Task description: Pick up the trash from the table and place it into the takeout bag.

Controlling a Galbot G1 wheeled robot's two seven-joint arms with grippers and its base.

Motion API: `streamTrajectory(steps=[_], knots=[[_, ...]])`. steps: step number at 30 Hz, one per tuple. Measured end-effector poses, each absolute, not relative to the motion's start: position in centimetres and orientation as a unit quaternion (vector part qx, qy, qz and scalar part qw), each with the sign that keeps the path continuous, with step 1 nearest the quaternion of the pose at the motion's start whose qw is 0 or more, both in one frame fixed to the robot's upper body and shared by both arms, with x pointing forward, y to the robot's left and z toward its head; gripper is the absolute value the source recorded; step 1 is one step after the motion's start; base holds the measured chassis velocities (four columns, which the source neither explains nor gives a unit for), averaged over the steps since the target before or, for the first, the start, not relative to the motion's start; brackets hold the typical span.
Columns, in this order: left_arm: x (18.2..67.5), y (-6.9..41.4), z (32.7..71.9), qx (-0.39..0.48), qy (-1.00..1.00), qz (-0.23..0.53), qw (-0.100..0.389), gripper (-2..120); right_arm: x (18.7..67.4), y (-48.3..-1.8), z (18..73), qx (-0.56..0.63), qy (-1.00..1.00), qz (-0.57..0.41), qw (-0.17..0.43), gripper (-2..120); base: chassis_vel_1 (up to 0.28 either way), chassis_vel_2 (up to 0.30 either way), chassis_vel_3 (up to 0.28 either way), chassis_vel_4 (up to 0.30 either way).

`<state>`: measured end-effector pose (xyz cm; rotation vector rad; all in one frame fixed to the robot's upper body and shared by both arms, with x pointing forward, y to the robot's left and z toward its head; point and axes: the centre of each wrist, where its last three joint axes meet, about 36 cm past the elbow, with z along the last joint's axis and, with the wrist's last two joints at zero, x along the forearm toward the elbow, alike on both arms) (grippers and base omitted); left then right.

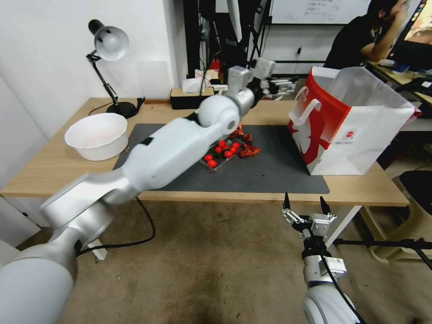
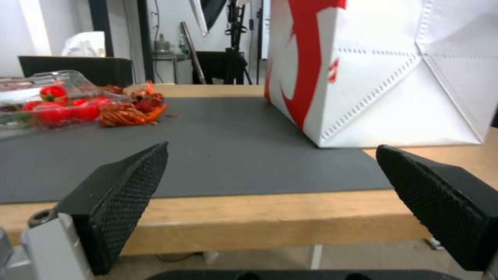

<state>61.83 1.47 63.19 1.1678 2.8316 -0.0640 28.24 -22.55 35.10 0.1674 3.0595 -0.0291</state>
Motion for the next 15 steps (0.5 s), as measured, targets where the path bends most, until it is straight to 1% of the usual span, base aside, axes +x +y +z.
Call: streamTrajectory(steps=[1, 2, 3, 4, 5, 7, 8, 11, 13, 15], knots=[[61.9, 3.8, 62.4, 0.367, 0.929, -0.021, 0.040, 100, 28.2, -22.6, 35.2, 0.054, 0.998, -0.011, 0.039, 100, 0.000, 0.000, 0.000, 0.000], [62.0, 4.7, 62.0, 0.359, 0.932, -0.020, 0.038, 100, 28.2, -22.7, 35.2, 0.054, 0.998, -0.011, 0.039, 100, 0.000, 0.000, 0.000, 0.000], [61.9, 6.7, 61.0, 0.346, 0.938, -0.018, 0.032, 100, 28.2, -22.7, 35.2, 0.053, 0.998, -0.012, 0.039, 100, 0.000, 0.000, 0.000, 0.000], [61.9, 6.7, 61.0, 0.346, 0.938, -0.018, 0.032, 100, 28.2, -22.7, 35.2, 0.053, 0.998, -0.012, 0.039, 100, 0.000, 0.000, 0.000, 0.000], [61.5, 9.0, 59.9, 0.331, 0.943, -0.017, 0.030, 100, 28.2, -22.7, 35.3, 0.052, 0.998, -0.013, 0.040, 100, 0.000, 0.000, 0.000, 0.000], [60.7, 12.0, 58.1, 0.310, 0.950, -0.022, 0.026, 100, 28.2, -22.8, 35.3, 0.051, 0.998, -0.015, 0.040, 100, 0.000, 0.000, 0.000, 0.000], [60.7, 12.0, 58.1, 0.310, 0.950, -0.022, 0.026, 100, 28.2, -22.8, 35.3, 0.051, 0.998, -0.015, 0.040, 100, 0.000, 0.000, 0.000, 0.000], [59.6, 14.5, 56.3, 0.292, 0.956, -0.027, 0.020, 100, 28.3, -22.9, 35.3, 0.050, 0.998, -0.016, 0.041, 100, 0.000, 0.000, 0.000, 0.000], [59.1, 15.2, 55.8, 0.287, 0.957, -0.028, 0.019, 100, 28.3, -22.8, 35.3, 0.050, 0.998, -0.016, 0.041, 100, 0.000, 0.000, 0.000, 0.000], [57.0, 18.7, 54.2, 0.266, 0.963, -0.031, 0.021, 100, 28.3, -22.8, 35.3, 0.048, 0.998, -0.016, 0.041, 100, 0.000, 0.000, 0.000, 0.000]])
